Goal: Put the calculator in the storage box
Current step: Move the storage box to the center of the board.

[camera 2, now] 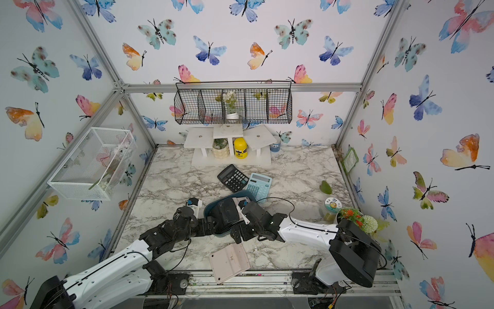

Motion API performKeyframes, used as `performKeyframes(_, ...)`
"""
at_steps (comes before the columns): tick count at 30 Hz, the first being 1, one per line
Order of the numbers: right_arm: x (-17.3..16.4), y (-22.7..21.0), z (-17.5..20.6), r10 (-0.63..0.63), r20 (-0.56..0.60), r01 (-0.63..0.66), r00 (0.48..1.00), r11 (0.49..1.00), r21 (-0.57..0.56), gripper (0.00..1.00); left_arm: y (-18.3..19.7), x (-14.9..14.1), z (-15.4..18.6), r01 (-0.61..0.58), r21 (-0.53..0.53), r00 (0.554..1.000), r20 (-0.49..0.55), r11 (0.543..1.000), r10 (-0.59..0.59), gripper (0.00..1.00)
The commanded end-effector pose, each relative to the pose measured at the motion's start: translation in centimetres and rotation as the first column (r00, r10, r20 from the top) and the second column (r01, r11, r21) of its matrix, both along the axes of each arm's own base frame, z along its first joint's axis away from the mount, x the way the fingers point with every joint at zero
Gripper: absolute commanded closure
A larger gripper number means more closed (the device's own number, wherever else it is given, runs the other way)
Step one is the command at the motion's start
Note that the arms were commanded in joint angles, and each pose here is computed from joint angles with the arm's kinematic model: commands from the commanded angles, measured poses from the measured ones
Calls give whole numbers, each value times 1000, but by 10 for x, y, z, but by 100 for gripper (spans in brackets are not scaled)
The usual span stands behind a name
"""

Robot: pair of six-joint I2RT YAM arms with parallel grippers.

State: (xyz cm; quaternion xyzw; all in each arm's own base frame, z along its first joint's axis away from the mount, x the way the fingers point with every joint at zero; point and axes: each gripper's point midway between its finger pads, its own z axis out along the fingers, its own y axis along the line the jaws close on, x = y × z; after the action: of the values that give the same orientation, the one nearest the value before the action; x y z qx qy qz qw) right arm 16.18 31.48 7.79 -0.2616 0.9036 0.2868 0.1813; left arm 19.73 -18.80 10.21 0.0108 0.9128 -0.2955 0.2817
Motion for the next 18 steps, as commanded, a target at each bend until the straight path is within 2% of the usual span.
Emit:
performKeyframes(1,-46,-8,5,137,-36,-135,990,989,53,1,-1,-51,-25,80,-15,983,-165,997,-82,2)
performKeyframes(7,-85,-27,-12,227,-7,-227,974,973,-33,1,-9,-90,-47,142,25,956,-263,990,-130,1)
performKeyframes(14,-121,-26,-27,338,37,-331,940,934,-133,1,-11,-109,-59,172,28,930,-334,985,-153,1)
performKeyframes(18,-130,-29,-36,351,41,-335,935,917,-215,1,-7,-122,-63,179,20,912,-377,984,-158,1)
